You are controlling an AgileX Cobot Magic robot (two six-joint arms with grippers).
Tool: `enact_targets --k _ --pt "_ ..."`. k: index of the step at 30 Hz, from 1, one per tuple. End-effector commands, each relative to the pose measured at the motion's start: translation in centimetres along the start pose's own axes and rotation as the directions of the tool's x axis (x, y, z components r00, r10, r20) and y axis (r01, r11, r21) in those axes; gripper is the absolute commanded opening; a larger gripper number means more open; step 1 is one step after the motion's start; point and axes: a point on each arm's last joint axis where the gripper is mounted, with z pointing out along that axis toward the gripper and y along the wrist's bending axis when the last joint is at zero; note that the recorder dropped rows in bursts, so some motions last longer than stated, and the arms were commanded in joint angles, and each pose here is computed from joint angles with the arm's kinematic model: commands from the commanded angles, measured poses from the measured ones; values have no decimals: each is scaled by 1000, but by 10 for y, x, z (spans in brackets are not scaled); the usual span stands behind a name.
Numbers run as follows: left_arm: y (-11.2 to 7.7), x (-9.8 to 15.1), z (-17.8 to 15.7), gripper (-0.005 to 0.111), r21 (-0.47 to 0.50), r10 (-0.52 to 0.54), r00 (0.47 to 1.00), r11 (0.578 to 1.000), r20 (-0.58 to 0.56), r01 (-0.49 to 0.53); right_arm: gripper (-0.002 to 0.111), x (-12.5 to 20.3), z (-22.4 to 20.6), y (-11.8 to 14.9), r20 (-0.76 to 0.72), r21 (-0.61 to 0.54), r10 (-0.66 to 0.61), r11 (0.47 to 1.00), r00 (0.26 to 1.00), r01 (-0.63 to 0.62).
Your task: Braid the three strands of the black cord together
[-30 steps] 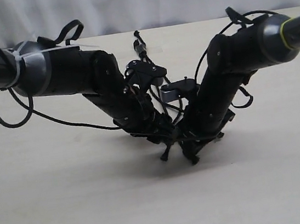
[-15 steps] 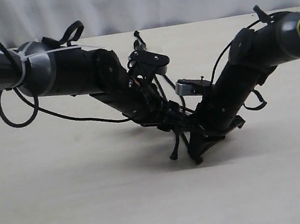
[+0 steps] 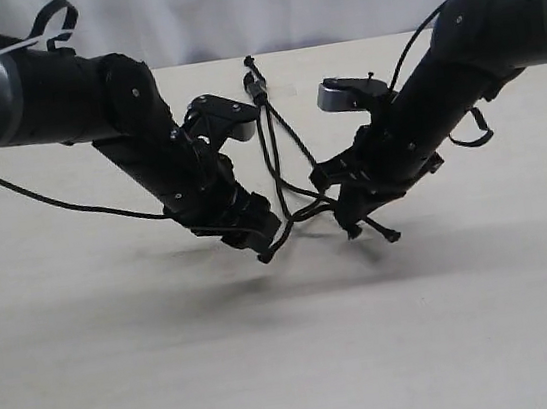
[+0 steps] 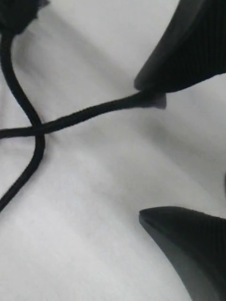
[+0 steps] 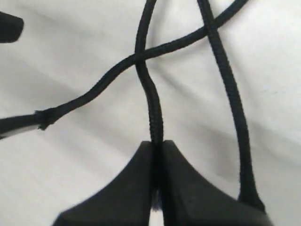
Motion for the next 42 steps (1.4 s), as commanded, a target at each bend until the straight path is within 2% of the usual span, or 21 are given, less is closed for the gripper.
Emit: enact_targets --k 1,4,10,15,19,25,32,34,41,42 --pt "1 1 -5 64 -1 15 1000 1000 -6 -15 4 -6 -5 -11 26 132 -167 978 986 162" --pt "1 0 -5 64 -3 16 1000 1000 2 -16 4 -13 -6 -16 64 205 -307 935 950 288" --pt "0 1 -5 64 4 16 1000 1000 -12 -16 4 -21 2 -26 67 294 -442 865 895 406" --pt "0 2 -5 64 6 17 1000 1000 -17 -17 4 -18 23 -35 21 258 -393 891 919 375" --pt "1 2 0 64 2 21 1000 1000 -21 -21 4 -11 31 -34 -8 191 -261 947 965 257" --pt "5 7 28 64 31 -37 997 999 -67 39 4 -3 35 -25 -62 63 -163 984 985 167" --pt "-7 13 65 63 19 -5 996 1000 -88 6 4 0 37 -21 -88 4 -128 992 988 129" --pt "-9 13 70 55 9 -10 997 1000 -74 11 4 1 40 -21 -98 -6 -118 993 988 118" --pt "-12 16 76 1 14 2 995 1000 -104 -1 4 1 40 -20 -104 -27 -93 996 990 90" --pt "-12 17 76 0 13 7 994 1000 -108 -6 4 0 35 -17 -93 -33 -94 995 991 91"
